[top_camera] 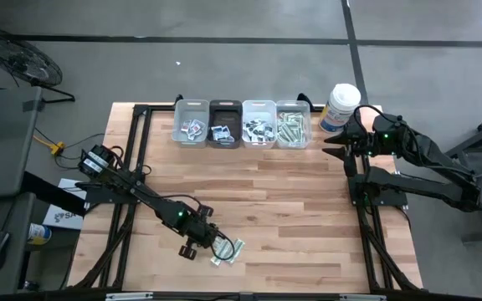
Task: Pick & Place First Aid Supplies
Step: Put the green bandage into the transparent bin
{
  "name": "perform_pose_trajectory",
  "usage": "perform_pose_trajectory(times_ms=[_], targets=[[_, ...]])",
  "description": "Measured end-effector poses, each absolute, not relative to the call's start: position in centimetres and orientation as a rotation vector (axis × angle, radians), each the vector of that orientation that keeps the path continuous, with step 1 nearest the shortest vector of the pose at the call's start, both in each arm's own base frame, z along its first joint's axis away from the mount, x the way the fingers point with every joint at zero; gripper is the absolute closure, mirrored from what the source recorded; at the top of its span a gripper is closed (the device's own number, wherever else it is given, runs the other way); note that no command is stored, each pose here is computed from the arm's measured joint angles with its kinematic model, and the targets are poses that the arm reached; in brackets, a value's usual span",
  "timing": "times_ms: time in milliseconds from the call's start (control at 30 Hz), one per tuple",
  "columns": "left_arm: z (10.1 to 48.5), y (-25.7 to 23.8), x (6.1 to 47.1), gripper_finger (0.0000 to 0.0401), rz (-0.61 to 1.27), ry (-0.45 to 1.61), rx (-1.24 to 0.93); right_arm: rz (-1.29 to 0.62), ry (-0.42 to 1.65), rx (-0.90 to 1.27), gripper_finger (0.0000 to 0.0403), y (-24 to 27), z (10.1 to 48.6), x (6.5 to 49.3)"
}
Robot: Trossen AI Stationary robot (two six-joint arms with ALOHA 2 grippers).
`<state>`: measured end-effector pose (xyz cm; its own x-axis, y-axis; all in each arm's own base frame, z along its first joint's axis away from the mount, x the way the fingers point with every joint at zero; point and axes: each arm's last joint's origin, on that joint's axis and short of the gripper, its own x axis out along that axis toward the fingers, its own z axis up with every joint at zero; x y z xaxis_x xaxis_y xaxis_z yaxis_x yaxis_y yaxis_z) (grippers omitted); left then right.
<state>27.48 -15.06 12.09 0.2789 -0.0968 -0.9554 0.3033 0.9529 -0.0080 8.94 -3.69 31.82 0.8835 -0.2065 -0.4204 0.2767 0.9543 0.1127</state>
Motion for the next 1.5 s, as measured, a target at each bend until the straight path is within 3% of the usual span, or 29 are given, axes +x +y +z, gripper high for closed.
perform_pose_trajectory(times_ms=[200,500,933,1167,1500], targets=[[13.8,-15.4,28.6,0.0398,-0.186,1.268,0.272,-0.208,0.414,0.188,0.0253,-3.6,31.8,9.0],[18.0,-13.5,30.9,0.04,0.109,1.235,0.474,-0.112,0.379,0.318,0.0254,-4.1,30.2,10.9],[26.3,-7.8,37.0,0.04,0.417,0.965,0.637,-0.024,0.293,0.482,0.0253,-5.0,27.3,13.3],[29.8,-5.2,39.4,0.04,0.485,0.794,0.668,0.04,0.171,0.629,0.0253,-5.1,25.4,14.7],[30.9,-3.8,40.5,0.04,0.539,0.691,0.661,0.044,0.086,0.648,0.0253,-5.0,24.9,17.2]])
